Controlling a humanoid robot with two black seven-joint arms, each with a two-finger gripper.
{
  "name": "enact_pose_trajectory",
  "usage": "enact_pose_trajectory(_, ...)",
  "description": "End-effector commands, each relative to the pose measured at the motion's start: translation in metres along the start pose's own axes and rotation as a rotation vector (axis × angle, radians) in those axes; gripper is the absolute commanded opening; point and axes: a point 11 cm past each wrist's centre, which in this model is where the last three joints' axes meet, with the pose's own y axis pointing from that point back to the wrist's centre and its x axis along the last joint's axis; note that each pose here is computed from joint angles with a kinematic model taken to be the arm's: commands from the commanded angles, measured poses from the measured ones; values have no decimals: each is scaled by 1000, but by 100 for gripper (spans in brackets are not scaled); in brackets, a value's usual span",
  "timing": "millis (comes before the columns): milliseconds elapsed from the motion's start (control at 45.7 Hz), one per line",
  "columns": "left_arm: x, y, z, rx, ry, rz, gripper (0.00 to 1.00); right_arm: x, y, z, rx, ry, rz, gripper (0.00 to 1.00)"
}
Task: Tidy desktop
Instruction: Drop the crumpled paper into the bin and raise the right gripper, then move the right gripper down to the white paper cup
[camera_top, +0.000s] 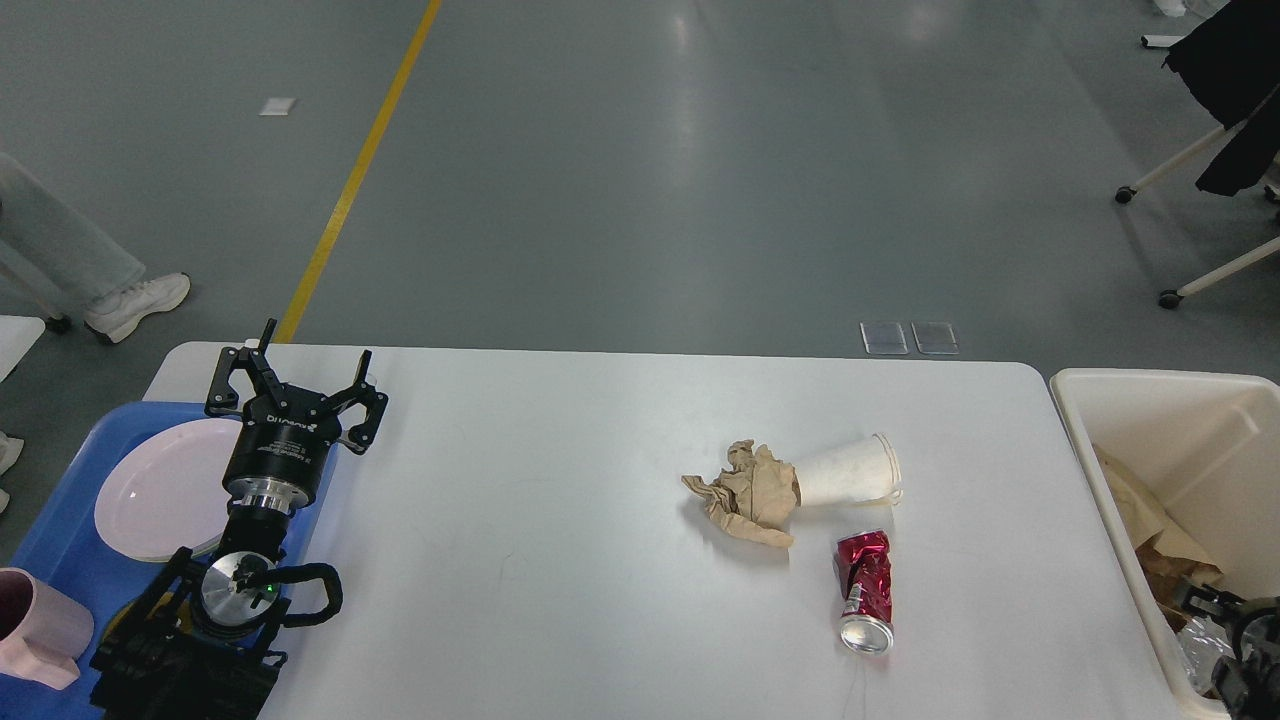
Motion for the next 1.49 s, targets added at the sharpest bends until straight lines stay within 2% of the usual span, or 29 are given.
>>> enact_pose_trajectory(0, 0, 0, 0, 0, 0, 0, 96, 16, 1, -10, 20, -7, -11, 100)
enact_pose_trajectory(110, 0, 0, 0, 0, 0, 0, 96, 44, 6, 5, -3, -24, -73, 100)
enact_pose_trajectory(241, 0, 0, 0, 0, 0, 0, 96, 77, 32, -12, 16, 64, -165, 100)
enact_pose_trajectory(394, 0, 0, 0, 0, 0, 0, 97, 134, 99, -51, 79, 228, -234, 100)
enact_pose_trajectory(548, 0, 0, -1, 1, 2, 0, 97, 186, 171, -109, 128, 430, -304, 100)
enact_pose_trajectory(723, 0, 0, -1, 1, 2, 0, 96, 227, 260, -152, 164, 582, -443, 100)
enact_pose_trajectory(810, 0, 0, 0, -1, 0, 0, 96, 227, 296, -157, 205, 617, -448, 100)
enact_pose_trajectory(964, 0, 0, 0, -1, 0, 0, 96, 203, 364, -175, 338, 636, -468, 100)
enact_pose_trajectory(1008, 0, 0, 0, -2, 1, 0, 96, 195, 372, -178, 362, 619, -472, 100)
enact_pose_trajectory(1183, 0, 0, 0, 0, 0, 0, 96, 184, 377, -197, 400, 589, -384, 100)
enact_pose_trajectory(1468, 0, 0, 0, 0, 0, 0, 96, 181, 374, -196, 400, 588, -400, 100)
